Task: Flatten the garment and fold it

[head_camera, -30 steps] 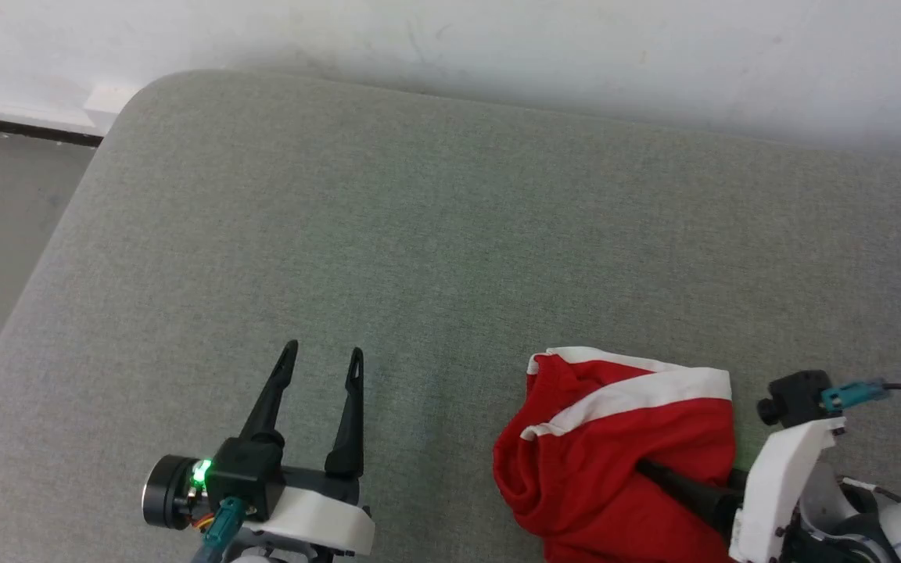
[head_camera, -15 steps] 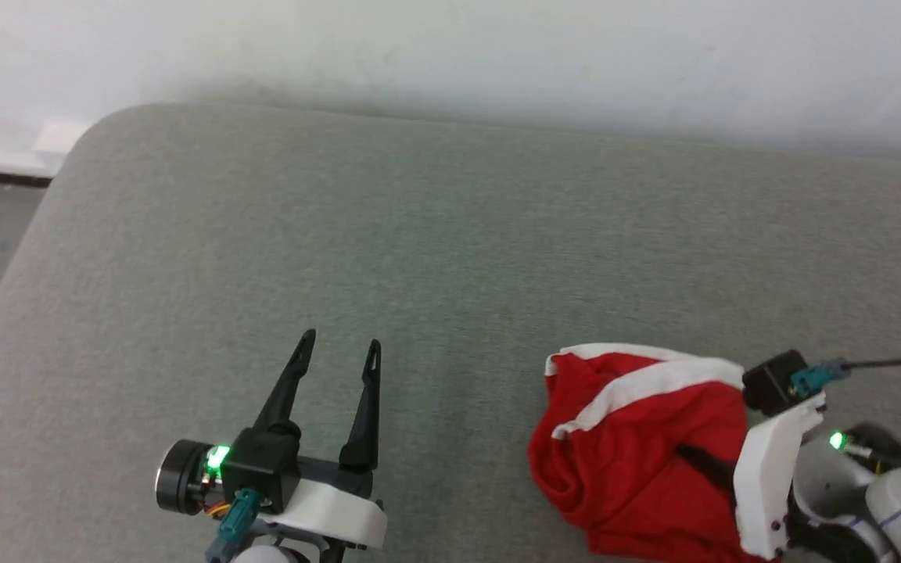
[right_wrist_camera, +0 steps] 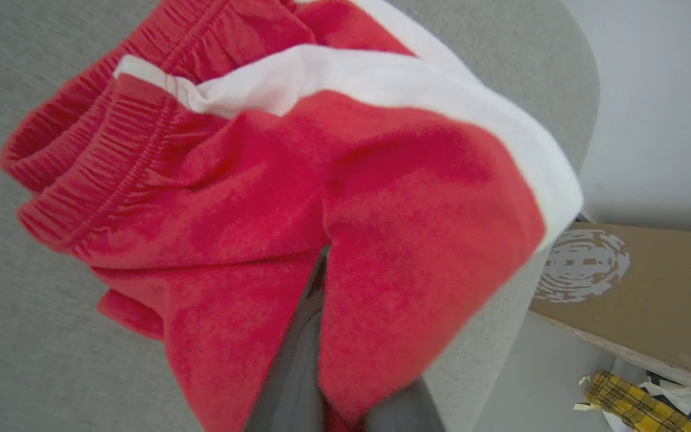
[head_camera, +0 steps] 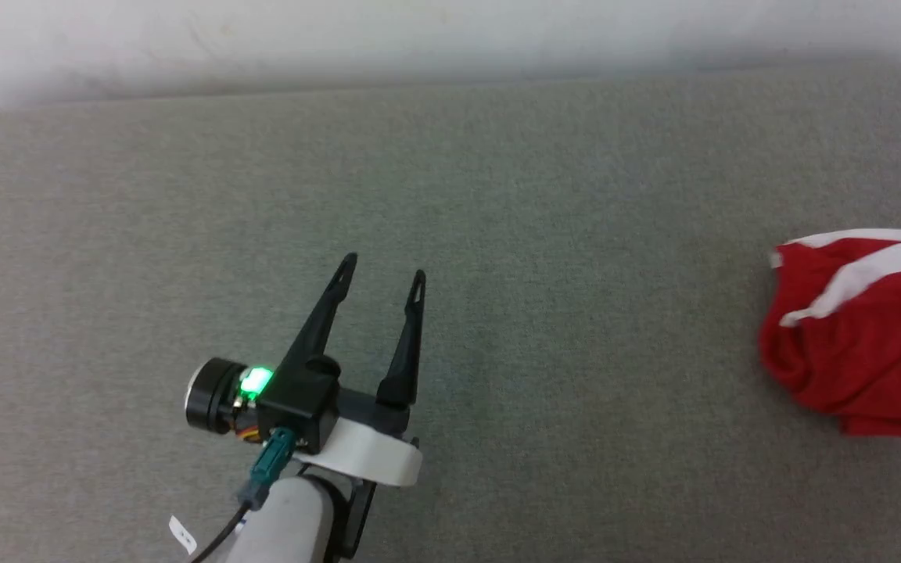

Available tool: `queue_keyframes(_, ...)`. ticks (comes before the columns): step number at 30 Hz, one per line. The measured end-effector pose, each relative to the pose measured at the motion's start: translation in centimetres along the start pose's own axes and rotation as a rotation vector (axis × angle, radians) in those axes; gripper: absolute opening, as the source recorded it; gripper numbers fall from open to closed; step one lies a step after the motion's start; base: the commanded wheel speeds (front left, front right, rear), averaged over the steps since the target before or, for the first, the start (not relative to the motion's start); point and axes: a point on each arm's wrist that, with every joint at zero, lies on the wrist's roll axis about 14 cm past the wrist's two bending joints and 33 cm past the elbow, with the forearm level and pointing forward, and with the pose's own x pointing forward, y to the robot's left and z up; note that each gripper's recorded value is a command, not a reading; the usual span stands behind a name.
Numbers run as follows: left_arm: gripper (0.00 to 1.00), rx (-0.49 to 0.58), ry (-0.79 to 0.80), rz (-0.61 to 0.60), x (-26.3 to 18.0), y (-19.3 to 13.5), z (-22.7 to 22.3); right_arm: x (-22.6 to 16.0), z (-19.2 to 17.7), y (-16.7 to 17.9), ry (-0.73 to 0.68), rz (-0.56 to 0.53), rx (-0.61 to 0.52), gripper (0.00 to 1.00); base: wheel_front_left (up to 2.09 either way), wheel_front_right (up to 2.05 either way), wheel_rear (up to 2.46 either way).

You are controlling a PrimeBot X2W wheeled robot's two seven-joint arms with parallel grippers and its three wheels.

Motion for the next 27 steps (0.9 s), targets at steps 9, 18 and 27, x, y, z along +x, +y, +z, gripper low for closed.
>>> queue_keyframes(9,1.00,-0.042,0.047,-0.062,3.2,-1.2,-3.8,1.1,-7.0,-7.7,0.194,-0.149,-0.047,0.00,0.00,0.00,0.00)
queue_keyframes(18,1.00,-0.053,0.084,-0.025,4.1,0.5,-6.5,4.0,-9.5,-11.2,0.235,-0.202,-0.138,0.00,0.00,0.00,0.00)
queue_keyframes(27,1.00,-0.034,0.132,0.037,3.2,2.5,-8.2,7.0,-10.3,-12.6,0.265,-0.253,-0.080,1.00,0.00,0.00,0.00)
